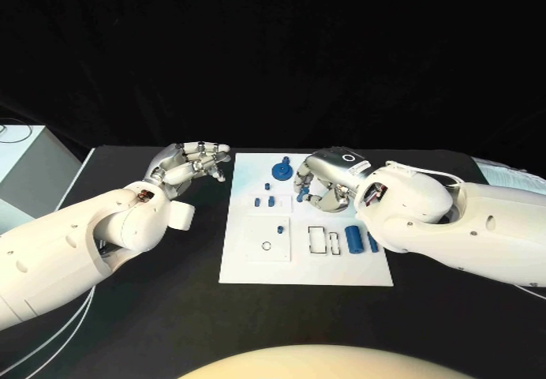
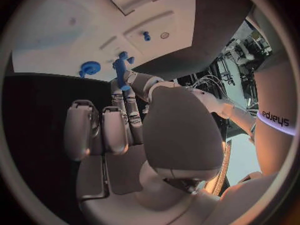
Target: Assemble the parts on the task board
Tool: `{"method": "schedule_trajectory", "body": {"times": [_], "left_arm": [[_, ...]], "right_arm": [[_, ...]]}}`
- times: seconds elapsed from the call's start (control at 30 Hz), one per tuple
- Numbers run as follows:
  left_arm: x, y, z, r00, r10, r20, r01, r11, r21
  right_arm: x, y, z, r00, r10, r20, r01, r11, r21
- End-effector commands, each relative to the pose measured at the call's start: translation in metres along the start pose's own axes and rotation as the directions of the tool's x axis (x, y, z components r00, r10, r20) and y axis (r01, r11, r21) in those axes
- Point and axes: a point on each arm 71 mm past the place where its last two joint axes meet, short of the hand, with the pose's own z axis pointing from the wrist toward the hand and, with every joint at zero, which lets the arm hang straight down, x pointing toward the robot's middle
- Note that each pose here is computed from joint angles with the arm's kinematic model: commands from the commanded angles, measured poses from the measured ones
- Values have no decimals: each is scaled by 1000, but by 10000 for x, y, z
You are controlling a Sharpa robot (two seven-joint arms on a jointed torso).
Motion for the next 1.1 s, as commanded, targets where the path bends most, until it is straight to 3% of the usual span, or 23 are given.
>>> {"method": "schedule_trajectory", "body": {"times": [0.03,0.23,0.53,1.1], "left_arm": [[24,-8,7,1000,-11,-3,11,1000,6],[37,-8,11,1000,-14,-6,14,1000,6],[50,-9,12,1000,-17,-9,17,1000,6],[58,-8,15,1000,-19,-12,19,1000,5]], "right_arm": [[51,162,25,1000,8,-3,-8,999,-46],[216,402,73,999,23,-25,-26,994,-108],[527,558,108,996,46,-78,-57,989,-137],[774,652,99,992,62,-113,-78,986,-145]]}}
